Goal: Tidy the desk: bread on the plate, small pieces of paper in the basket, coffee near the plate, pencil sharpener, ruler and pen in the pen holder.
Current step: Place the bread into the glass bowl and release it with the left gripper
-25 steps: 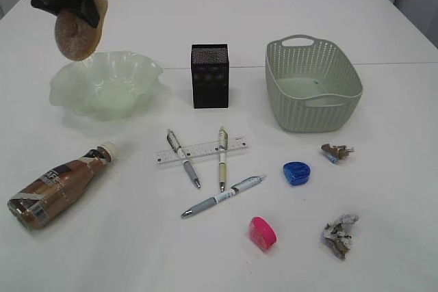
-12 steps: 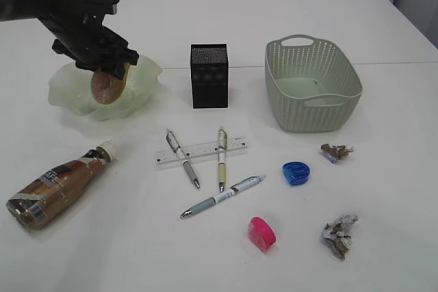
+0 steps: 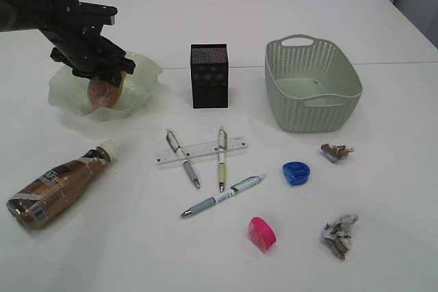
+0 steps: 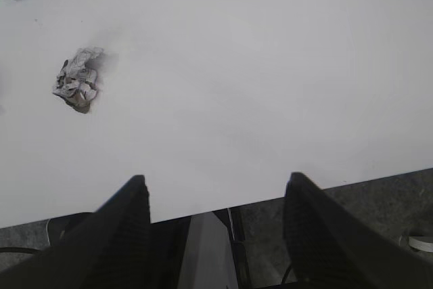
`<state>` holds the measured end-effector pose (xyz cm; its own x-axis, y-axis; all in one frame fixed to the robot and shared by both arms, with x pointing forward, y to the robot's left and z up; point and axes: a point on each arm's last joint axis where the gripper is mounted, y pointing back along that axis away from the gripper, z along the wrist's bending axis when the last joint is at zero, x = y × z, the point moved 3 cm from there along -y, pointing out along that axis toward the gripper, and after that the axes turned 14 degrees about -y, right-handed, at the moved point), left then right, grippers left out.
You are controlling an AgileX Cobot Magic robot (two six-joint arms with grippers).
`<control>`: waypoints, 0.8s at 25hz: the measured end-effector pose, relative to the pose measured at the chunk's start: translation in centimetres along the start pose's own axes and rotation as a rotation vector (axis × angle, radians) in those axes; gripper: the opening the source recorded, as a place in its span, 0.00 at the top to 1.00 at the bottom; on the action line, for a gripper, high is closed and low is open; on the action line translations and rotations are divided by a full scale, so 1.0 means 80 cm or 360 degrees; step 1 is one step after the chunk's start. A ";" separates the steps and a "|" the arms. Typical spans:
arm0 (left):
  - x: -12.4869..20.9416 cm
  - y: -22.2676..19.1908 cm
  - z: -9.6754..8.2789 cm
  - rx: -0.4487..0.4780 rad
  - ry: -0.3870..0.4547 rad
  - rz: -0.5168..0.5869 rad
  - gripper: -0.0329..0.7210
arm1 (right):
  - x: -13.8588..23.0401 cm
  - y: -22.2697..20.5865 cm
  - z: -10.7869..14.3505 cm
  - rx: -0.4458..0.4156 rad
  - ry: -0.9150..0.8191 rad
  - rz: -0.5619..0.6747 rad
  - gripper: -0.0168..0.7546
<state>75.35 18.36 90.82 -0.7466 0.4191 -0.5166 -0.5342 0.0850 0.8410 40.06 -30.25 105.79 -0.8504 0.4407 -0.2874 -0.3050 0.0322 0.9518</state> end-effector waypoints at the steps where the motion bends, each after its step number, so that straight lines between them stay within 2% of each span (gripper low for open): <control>1: 0.000 0.000 0.000 -0.0002 -0.0002 0.0000 0.61 | 0.000 0.000 0.000 0.0000 0.0000 0.0000 0.35; 3: 0.000 0.000 0.001 -0.0006 -0.0008 0.0001 0.53 | 0.000 0.000 0.000 0.0000 0.0000 0.0000 0.35; 6: 0.001 -0.001 0.001 -0.0006 -0.0007 0.0005 0.35 | 0.000 0.000 0.000 0.0000 0.0000 0.0000 0.35; 9: 0.001 -0.001 0.002 -0.0007 -0.0004 0.0005 0.23 | 0.000 0.000 0.000 0.0000 0.0000 0.0000 0.35; 13: -0.007 0.004 0.007 -0.0022 -0.0004 -0.0025 0.19 | 0.000 0.000 0.000 0.0000 0.0000 0.0000 0.35; 20: -0.054 0.041 0.022 -0.0075 0.0009 -0.0195 0.19 | 0.000 0.000 0.000 0.0002 0.0001 -0.0001 0.35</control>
<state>77.55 18.39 96.09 -0.6767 0.4031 -0.6161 -0.6396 0.0926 0.7631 40.06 -30.27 105.79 -0.8504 0.4402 -0.2882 -0.3050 0.0339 0.9517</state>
